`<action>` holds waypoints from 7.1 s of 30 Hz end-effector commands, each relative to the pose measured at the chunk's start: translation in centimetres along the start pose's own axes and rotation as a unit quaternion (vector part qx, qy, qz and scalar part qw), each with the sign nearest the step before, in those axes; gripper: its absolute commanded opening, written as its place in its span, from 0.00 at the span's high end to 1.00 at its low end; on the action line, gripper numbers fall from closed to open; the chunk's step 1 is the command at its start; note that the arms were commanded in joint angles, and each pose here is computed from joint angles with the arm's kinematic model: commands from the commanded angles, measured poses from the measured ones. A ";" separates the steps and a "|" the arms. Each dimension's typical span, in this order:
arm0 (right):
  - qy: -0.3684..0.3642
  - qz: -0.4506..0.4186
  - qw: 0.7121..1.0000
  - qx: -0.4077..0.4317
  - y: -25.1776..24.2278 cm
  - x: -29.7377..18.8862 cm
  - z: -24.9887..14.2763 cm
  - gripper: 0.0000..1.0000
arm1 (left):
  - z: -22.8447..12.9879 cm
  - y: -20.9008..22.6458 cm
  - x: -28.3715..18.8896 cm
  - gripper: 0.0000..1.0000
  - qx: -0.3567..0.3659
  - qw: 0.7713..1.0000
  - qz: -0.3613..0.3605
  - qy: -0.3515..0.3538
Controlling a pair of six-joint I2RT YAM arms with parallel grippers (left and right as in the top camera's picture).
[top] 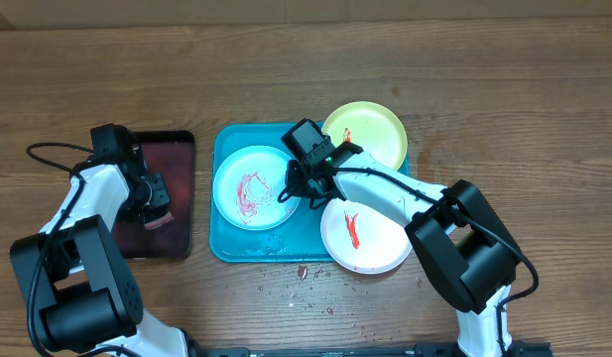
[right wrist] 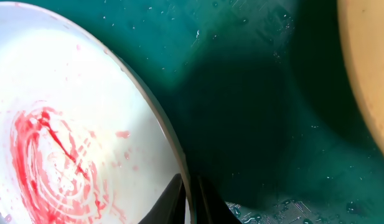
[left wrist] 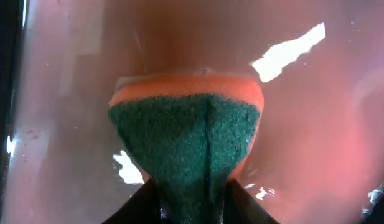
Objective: Clean dirty plates on tray and stack at the side
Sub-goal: 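Grasp the green sponge on the black tray with left gripper, then scrub the white plate with the sponge in the left gripper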
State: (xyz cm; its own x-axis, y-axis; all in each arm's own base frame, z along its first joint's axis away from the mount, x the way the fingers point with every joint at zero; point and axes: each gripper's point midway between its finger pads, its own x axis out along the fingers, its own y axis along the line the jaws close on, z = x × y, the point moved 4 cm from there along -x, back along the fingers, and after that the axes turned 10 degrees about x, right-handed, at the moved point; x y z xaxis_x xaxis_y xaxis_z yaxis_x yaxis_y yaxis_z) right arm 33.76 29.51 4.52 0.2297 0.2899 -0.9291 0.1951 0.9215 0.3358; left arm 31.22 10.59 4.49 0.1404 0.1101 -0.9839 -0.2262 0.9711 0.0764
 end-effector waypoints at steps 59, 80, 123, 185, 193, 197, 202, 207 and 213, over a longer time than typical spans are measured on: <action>0.056 0.020 0.998 0.012 -0.7 0.2 0.1 0.96 | -7.0 -25.5 -2.7 0.96 0.331 0.882 -0.329 0.061; 0.055 0.018 0.998 0.017 -0.7 0.2 0.1 0.96 | -0.4 -15.7 -0.3 0.96 0.075 0.987 0.124 -0.071; 0.132 0.022 0.989 0.057 -1.8 -0.1 -1.8 0.96 | -5.4 -22.8 -0.8 0.96 0.347 0.917 -0.193 0.039; 0.132 0.027 0.990 0.046 -1.8 0.1 -1.9 0.96 | -0.7 -13.2 0.3 0.96 0.049 0.993 0.106 -0.023; 0.128 0.026 0.990 0.045 -1.8 0.1 -1.8 0.96 | -4.6 -17.1 0.2 0.96 0.163 0.981 -0.066 0.085; 0.128 0.026 0.990 0.046 -1.8 0.1 -1.8 0.96 | -7.2 -21.8 -2.0 0.96 0.301 0.904 -0.284 0.107; 0.128 0.026 0.990 0.046 -1.8 0.1 -1.8 0.96 | -8.8 -24.2 -4.7 0.96 0.373 0.818 -0.430 0.086; 0.128 0.026 0.990 0.046 -1.8 0.1 -1.8 0.96 | -6.9 -24.2 -3.5 0.96 0.391 0.834 -0.389 0.039; 0.128 0.026 0.990 0.045 -1.8 0.1 -1.8 0.96 | 0.5 -22.0 -0.6 0.96 0.266 0.944 -0.182 -0.072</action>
State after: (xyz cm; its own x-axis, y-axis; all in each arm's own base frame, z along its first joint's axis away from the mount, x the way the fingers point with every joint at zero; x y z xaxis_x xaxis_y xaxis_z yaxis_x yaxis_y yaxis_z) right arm 32.08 28.45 4.23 0.0019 0.4158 -0.9094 0.2749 0.8742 0.4003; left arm 34.43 -13.66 4.75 0.1261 -0.4895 -0.8628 0.5786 0.7428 -0.3368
